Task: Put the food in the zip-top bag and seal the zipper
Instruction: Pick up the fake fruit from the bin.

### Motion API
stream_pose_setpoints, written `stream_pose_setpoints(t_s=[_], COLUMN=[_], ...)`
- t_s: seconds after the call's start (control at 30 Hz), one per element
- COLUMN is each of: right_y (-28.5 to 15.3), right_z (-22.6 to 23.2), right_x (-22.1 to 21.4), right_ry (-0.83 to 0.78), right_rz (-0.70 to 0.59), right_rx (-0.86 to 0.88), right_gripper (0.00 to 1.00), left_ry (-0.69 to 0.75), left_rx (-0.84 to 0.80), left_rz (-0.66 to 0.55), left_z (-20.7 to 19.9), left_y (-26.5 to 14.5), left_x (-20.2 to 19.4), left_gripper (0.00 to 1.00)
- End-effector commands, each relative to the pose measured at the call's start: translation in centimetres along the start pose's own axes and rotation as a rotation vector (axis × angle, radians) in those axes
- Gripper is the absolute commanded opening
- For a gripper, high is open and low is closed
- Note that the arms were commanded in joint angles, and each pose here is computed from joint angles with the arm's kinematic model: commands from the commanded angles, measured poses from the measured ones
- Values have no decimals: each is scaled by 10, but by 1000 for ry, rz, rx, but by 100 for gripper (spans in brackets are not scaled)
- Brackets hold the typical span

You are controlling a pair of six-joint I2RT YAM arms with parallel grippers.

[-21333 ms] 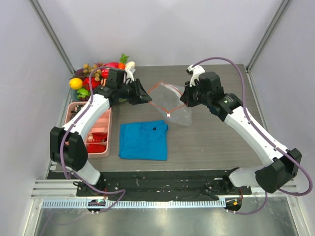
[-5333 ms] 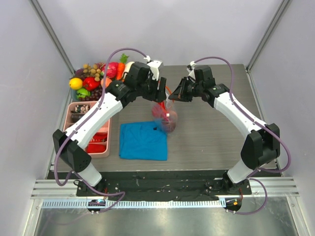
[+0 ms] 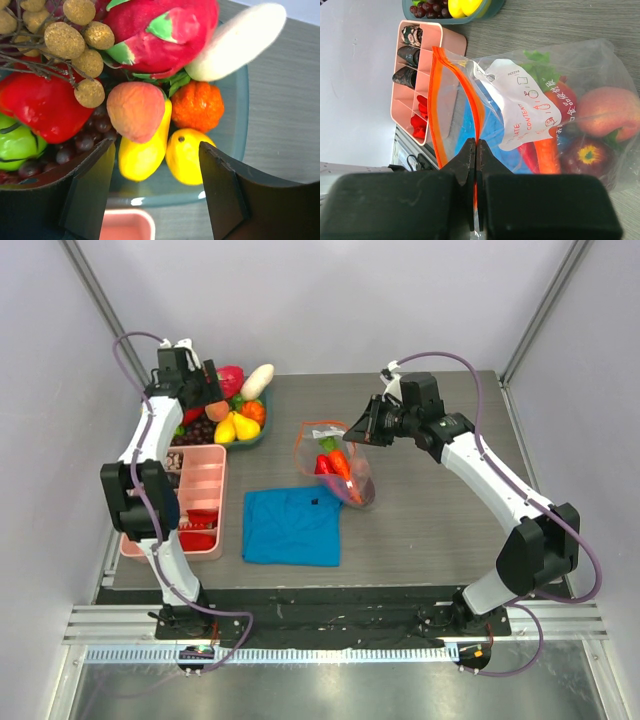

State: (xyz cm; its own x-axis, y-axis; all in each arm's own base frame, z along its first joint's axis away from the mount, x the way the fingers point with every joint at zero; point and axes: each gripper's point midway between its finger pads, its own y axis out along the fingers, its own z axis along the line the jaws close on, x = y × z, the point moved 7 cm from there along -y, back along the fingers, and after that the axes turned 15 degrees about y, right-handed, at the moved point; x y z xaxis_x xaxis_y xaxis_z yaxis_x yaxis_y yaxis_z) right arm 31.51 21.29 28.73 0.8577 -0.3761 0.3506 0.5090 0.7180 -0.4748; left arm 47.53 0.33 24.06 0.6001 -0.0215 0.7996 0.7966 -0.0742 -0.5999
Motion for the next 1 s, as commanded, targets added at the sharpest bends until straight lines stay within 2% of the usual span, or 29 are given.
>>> stream_pose_setpoints(t_s=[0.0, 0.03, 0.3, 0.6, 0.73, 0.83, 0.87, 0.97], right_y=[0, 0, 4, 6, 7, 6, 6, 6], right_z=[9, 10, 7, 6, 5, 5, 5, 6], right_x=[6, 6, 6, 7, 6, 7, 7, 7], right_ry=[-43, -43, -33, -33, -29, -30, -30, -31], right_rz=[-34, -31, -25, -23, -21, -23, -26, -26], right_rx=[46, 46, 40, 37, 32, 34, 34, 36], right_gripper=[1, 1, 1, 1, 1, 1, 1, 1], left_ry=[-85, -94, -177, -193, -202, -204, -206, -219], left_rx=[89, 140, 233, 235, 221, 216, 217, 210], left_rz=[-97, -92, -67, -59, -60, -64, -63, -75], left_z=[0, 2, 5, 7, 5, 4, 4, 1], left_y=[22, 26, 54, 78, 81, 77, 75, 58], left_x=[19, 18, 2, -8, -10, -8, -9, -5], left_gripper=[72, 72, 75, 75, 70, 64, 59, 54])
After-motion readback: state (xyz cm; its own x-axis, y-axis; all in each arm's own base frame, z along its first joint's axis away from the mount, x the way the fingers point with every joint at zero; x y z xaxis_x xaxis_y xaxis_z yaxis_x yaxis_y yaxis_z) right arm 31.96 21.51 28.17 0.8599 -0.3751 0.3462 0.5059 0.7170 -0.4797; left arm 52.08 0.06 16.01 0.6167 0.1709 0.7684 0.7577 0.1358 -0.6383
